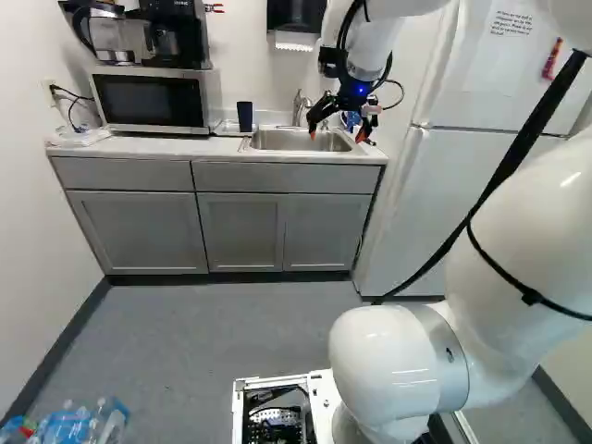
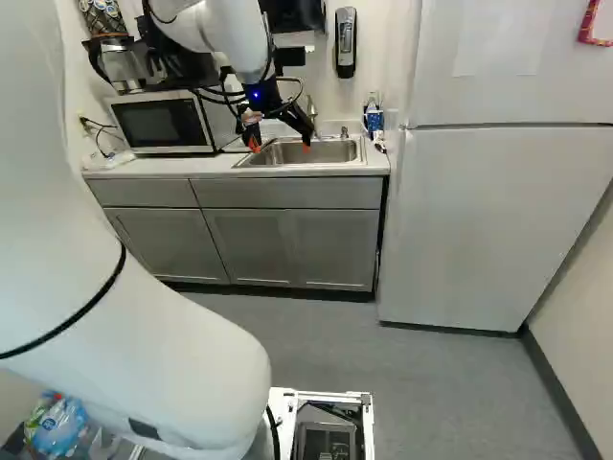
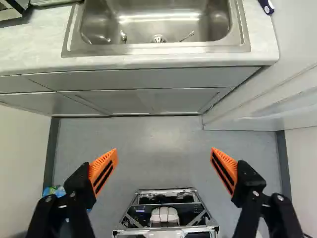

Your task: Rinse the cup and place it in the tray

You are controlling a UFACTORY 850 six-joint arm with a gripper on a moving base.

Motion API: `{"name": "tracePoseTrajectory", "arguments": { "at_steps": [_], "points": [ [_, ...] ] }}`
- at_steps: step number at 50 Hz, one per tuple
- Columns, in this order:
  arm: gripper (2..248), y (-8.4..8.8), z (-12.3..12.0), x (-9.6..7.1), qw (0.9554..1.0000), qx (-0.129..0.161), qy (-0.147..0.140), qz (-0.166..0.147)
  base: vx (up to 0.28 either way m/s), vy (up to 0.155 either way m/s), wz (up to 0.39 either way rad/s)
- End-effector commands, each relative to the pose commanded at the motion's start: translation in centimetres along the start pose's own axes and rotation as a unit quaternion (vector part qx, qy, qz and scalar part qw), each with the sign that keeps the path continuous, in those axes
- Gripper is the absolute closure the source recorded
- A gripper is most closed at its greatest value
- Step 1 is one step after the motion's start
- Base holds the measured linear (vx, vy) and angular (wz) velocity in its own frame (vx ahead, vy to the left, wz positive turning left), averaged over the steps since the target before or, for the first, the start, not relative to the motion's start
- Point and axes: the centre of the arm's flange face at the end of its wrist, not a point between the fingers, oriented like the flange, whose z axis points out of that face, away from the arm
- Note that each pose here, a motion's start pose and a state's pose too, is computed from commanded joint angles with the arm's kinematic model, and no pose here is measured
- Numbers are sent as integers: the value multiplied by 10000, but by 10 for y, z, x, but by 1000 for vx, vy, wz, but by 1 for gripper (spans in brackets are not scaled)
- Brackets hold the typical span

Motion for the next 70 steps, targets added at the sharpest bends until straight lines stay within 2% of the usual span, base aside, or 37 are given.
{"name": "tracePoseTrajectory", "arguments": {
  "at_steps": [20, 38, 55, 70],
  "points": [
    [3, -1, 23, -14, 9997, -5, 261, -16, 0, 0, 0],
    [3, -2, 49, -34, 9983, -8, 579, -38, 0, 0, 0],
    [3, -3, 78, -61, 9954, -7, 952, -66, 0, 0, 0],
    [3, -4, 105, -92, 9909, -1, 1346, -96, 0, 0, 0]
  ]
}}
